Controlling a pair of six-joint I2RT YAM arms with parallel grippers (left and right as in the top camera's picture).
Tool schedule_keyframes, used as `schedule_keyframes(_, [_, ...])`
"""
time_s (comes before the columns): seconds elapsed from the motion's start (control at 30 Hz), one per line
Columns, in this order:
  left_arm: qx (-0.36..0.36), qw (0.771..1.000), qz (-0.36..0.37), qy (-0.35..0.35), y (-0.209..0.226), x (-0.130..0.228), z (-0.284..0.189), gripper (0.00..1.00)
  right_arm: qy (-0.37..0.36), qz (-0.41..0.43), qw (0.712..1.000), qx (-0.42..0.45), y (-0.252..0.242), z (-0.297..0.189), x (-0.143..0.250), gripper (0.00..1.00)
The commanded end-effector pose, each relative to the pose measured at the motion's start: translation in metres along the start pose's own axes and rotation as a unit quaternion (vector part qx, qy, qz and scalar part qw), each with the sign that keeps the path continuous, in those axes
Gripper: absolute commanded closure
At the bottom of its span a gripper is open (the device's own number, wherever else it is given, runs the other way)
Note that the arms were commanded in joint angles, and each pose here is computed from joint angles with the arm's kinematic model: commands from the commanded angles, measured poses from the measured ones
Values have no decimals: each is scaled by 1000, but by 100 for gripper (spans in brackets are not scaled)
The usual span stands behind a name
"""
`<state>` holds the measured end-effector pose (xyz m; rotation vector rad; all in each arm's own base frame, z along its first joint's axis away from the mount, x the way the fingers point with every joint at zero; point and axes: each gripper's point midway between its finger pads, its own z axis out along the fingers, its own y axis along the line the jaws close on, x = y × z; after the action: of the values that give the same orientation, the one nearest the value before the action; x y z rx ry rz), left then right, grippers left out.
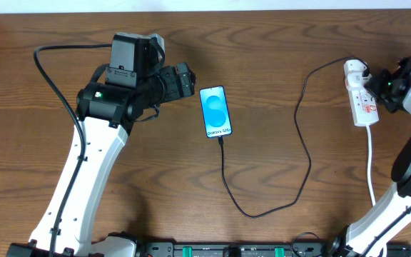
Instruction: Plug charger to phone and switch on socket
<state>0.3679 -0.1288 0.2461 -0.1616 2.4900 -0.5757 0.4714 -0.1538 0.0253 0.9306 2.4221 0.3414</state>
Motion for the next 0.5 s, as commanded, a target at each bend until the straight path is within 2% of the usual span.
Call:
schedule_keyframes(0.0, [-6,1000,10,-5,1,-2,-2,7,104,-91,972,-190,66,-2,59,99])
schedule_keyframes(0.13, [-6,1000,10,-5,1,-2,-2,7,85,-119,964,-223,69,-20,46,99])
schedule_keyframes(0.47, [-6,1000,10,-5,1,-2,-2,7,79,-114,966,-217,63,-22,41,99])
